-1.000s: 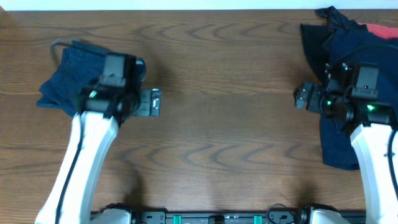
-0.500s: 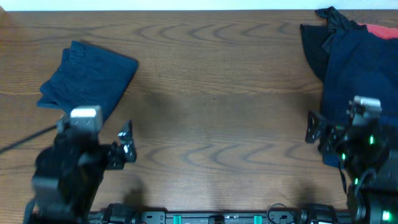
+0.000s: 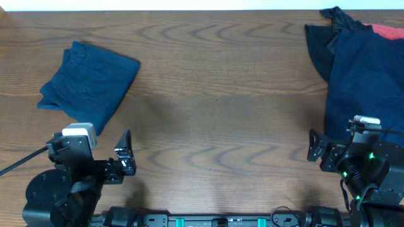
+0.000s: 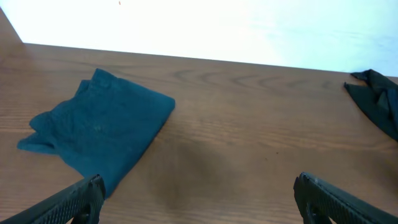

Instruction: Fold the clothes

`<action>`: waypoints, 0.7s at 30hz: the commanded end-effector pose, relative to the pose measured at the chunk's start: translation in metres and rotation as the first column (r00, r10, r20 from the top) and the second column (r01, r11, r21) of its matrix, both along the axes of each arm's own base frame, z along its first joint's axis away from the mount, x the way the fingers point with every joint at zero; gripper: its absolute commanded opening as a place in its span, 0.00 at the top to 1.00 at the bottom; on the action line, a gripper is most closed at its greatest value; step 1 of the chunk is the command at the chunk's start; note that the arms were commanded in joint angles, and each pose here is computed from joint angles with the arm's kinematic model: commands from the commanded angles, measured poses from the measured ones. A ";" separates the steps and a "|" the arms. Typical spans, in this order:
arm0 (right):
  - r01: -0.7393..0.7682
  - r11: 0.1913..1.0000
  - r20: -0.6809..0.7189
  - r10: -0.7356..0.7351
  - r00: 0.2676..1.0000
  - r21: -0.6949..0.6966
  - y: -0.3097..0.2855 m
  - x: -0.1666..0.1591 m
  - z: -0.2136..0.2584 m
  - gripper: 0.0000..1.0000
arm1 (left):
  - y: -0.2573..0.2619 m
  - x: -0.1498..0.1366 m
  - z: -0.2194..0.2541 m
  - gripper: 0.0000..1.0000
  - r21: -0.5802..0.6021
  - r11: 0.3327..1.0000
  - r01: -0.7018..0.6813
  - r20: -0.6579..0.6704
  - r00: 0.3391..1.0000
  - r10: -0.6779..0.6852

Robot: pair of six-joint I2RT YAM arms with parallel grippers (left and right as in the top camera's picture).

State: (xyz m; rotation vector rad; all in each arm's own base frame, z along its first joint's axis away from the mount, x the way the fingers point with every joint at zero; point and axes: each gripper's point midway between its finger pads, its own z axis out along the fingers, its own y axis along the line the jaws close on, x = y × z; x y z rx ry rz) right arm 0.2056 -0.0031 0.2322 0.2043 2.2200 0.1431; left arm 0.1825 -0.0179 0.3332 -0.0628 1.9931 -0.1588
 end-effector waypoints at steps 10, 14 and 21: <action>-0.015 0.998 0.090 0.021 0.996 -0.062 -0.003 0.012 0.009 0.01 | 0.000 0.001 -0.003 0.02 -0.008 1.000 -0.005 -0.008 1.000 0.005; -0.057 0.992 0.214 0.081 0.974 -0.116 0.003 0.024 0.012 0.01 | 0.000 0.001 -0.003 0.02 -0.008 1.000 -0.004 -0.008 1.000 0.004; -0.065 0.986 0.457 0.128 0.880 -0.152 0.014 0.032 -0.001 0.01 | 0.000 0.001 -0.003 0.02 -0.008 1.000 -0.005 -0.008 1.000 0.005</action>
